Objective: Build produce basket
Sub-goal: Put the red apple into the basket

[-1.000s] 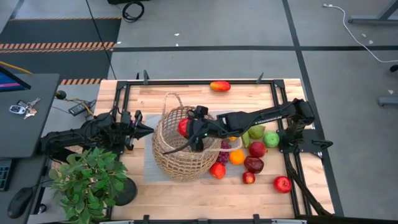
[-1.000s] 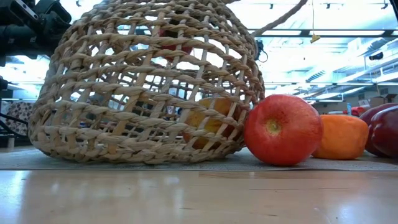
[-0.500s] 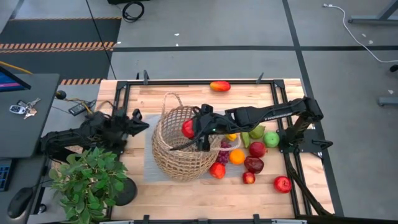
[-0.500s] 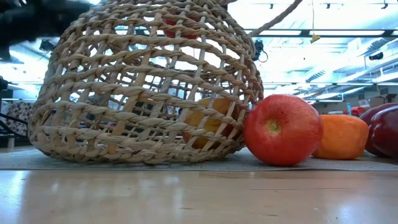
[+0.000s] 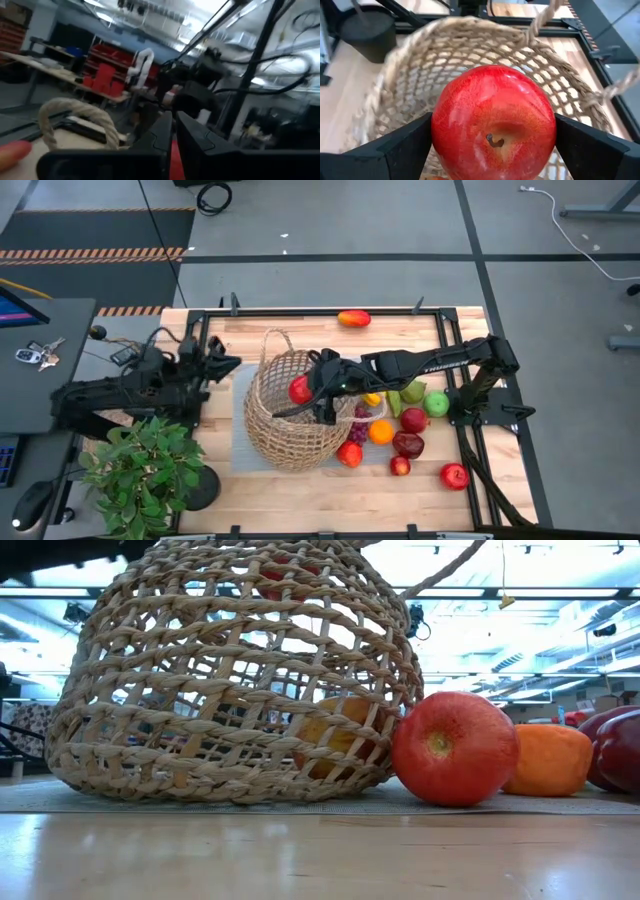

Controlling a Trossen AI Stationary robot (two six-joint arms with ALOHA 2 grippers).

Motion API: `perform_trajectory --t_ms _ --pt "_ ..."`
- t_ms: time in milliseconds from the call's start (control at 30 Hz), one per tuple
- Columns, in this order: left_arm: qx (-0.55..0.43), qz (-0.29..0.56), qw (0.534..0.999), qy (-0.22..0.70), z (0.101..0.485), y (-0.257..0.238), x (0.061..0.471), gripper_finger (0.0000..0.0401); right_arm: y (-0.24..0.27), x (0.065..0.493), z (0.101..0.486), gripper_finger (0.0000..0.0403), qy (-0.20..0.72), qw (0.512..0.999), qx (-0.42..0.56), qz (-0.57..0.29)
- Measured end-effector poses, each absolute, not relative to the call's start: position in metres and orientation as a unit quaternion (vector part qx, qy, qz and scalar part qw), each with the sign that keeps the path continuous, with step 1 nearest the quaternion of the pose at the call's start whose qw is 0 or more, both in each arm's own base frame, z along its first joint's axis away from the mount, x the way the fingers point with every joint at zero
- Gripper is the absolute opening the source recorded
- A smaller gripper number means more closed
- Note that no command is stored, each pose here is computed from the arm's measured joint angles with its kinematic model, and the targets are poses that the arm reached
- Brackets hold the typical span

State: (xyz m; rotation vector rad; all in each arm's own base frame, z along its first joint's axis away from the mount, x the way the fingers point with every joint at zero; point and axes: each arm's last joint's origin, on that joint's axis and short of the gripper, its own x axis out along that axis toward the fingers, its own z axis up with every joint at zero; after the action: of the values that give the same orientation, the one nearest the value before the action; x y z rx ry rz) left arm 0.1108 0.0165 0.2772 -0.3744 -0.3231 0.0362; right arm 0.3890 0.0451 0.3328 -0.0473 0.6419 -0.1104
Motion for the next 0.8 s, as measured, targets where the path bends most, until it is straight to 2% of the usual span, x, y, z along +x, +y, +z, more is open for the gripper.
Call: perform_trajectory --t_ms 400,533,800 --pt "-0.09 -0.015 0.994 -0.053 0.324 0.009 0.2 0.0028 0.042 0.391 0.334 0.0392 0.306 0.951 0.01 -0.038" --pt "-0.073 -0.017 0.997 0.001 0.324 0.007 0.223 0.0032 0.042 0.391 0.334 0.0392 0.306 0.951 0.021 -0.042" --pt "-0.059 -0.02 0.997 0.05 0.313 0.002 0.245 0.0032 0.042 0.392 0.336 0.0392 0.292 0.954 0.035 -0.053"
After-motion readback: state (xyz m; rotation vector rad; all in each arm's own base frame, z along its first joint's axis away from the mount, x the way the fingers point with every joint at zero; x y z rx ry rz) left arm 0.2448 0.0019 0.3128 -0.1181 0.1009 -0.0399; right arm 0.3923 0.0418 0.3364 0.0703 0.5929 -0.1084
